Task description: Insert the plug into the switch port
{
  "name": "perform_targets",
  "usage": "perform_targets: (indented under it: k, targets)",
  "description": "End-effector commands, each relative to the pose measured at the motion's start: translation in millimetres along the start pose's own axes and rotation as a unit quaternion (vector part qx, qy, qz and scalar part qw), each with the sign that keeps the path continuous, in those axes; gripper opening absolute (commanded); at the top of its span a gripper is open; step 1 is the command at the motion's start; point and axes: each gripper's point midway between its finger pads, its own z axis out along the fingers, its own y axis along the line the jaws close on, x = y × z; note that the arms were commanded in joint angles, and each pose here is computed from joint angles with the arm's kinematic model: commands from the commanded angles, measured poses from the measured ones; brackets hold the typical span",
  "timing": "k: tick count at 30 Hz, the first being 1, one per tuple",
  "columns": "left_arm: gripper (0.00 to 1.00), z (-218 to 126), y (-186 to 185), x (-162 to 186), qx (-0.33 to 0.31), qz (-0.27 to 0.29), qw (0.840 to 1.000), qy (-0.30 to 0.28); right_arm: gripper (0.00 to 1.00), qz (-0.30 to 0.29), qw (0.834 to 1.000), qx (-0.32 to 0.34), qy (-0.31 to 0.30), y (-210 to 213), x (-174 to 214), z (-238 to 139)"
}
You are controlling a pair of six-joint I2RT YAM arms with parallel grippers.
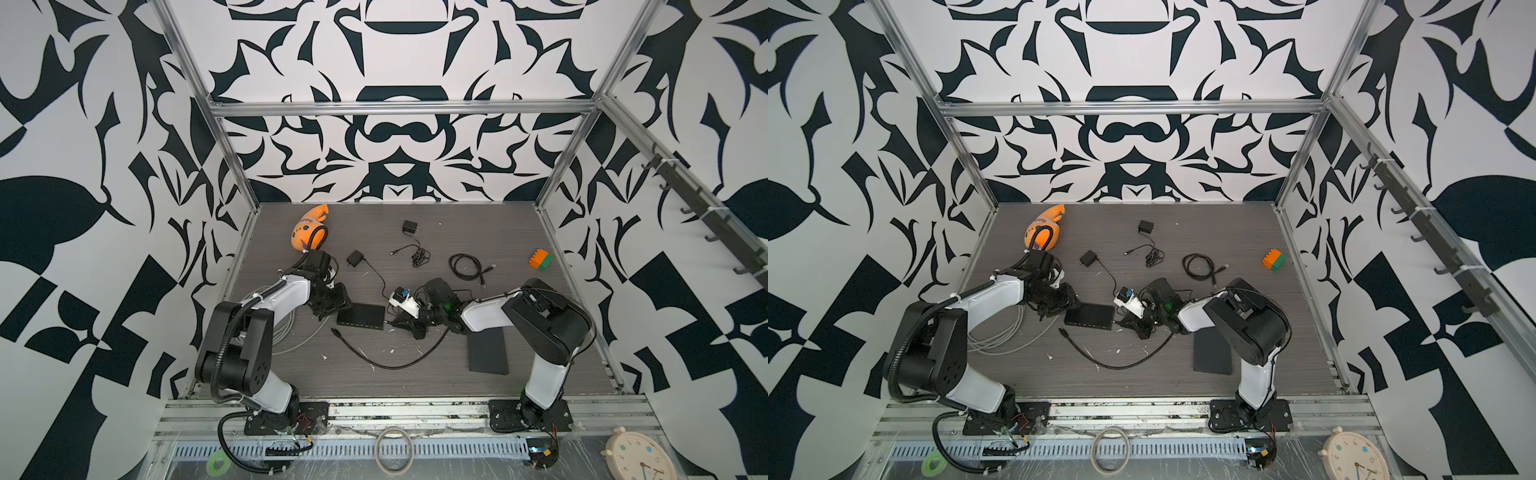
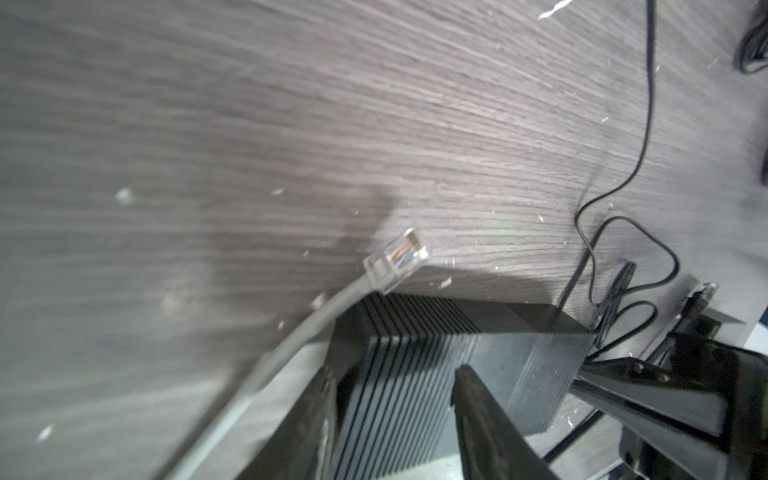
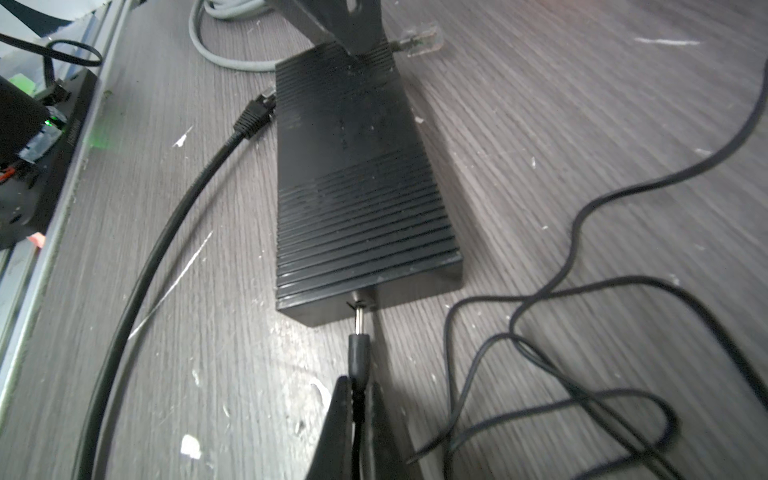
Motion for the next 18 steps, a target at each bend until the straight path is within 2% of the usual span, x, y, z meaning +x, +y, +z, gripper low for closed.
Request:
perform_targets:
  k: [1, 5, 18]
  targets:
    - [0.49, 2, -25, -12, 0.051, 0.038, 0.998, 0.010, 0.00, -0.021, 1.000, 0.009, -0.019, -1, -13, -8]
    - [0.47, 8, -31, -16, 0.065, 0.047, 0.996, 0.027, 0.00, -0.019, 0.999, 0.009, -0.027, 1, -11, -10]
    - [0.47, 8, -19, -15, 0.038, 0.049, 0.998, 0.028, 0.00, -0.009, 0.999, 0.015, -0.037, 6, -4, -17]
